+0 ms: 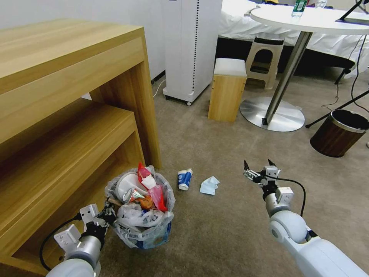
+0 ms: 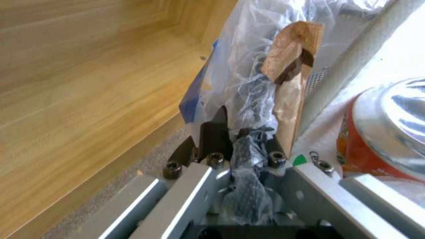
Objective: Pick up the trash bin and place the garbage on the floor into it.
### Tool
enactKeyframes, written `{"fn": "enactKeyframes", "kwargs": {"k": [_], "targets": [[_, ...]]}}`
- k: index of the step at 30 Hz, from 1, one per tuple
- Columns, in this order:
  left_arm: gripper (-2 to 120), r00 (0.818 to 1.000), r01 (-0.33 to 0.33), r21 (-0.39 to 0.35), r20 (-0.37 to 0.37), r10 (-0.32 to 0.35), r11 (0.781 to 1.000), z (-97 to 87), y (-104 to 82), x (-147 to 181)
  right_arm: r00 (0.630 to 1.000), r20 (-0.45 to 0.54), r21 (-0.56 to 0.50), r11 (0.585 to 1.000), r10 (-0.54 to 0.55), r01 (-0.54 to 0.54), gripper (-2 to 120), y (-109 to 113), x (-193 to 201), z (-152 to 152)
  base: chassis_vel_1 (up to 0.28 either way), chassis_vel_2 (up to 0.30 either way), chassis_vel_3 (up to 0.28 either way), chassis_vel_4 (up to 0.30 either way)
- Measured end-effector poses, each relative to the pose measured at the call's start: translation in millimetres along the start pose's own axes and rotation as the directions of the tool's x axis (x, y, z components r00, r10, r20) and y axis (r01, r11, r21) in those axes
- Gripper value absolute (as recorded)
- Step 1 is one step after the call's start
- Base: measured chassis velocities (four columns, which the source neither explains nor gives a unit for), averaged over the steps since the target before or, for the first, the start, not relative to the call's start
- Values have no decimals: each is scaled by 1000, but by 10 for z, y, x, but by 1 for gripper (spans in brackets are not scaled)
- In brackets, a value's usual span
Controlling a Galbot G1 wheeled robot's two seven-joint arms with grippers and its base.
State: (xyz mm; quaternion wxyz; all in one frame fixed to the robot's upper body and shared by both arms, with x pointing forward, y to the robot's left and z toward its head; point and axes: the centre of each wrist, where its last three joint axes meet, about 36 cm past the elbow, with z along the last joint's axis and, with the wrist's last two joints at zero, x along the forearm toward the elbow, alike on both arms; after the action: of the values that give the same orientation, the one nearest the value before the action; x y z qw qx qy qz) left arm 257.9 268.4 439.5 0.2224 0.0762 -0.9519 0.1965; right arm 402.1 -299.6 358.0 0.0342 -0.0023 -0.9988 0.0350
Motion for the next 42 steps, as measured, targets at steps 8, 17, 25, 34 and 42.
{"fn": "enactKeyframes", "kwargs": {"k": [8,17,25,34,42], "targets": [[1,1000,-2,0,-1,2,1000,2,-9,15,1000,-6,-34,999,-25,24,100,20,54,8,0,0,0,0],[1,1000,1,0,-6,-1,1000,24,-8,29,997,-69,-55,998,-25,21,100,-41,-30,-34,0,0,0,0],[1,1000,-2,4,-6,2,1000,44,-9,25,992,-125,-62,998,-21,13,100,-162,-124,41,0,0,0,0],[1,1000,-5,2,-1,5,1000,32,-9,4,998,-45,-68,997,-50,47,100,-135,-122,78,0,0,0,0],[1,1000,-7,0,-1,7,1000,23,-4,1,998,-12,-37,997,-66,66,100,-124,-131,48,0,0,0,0]]}}
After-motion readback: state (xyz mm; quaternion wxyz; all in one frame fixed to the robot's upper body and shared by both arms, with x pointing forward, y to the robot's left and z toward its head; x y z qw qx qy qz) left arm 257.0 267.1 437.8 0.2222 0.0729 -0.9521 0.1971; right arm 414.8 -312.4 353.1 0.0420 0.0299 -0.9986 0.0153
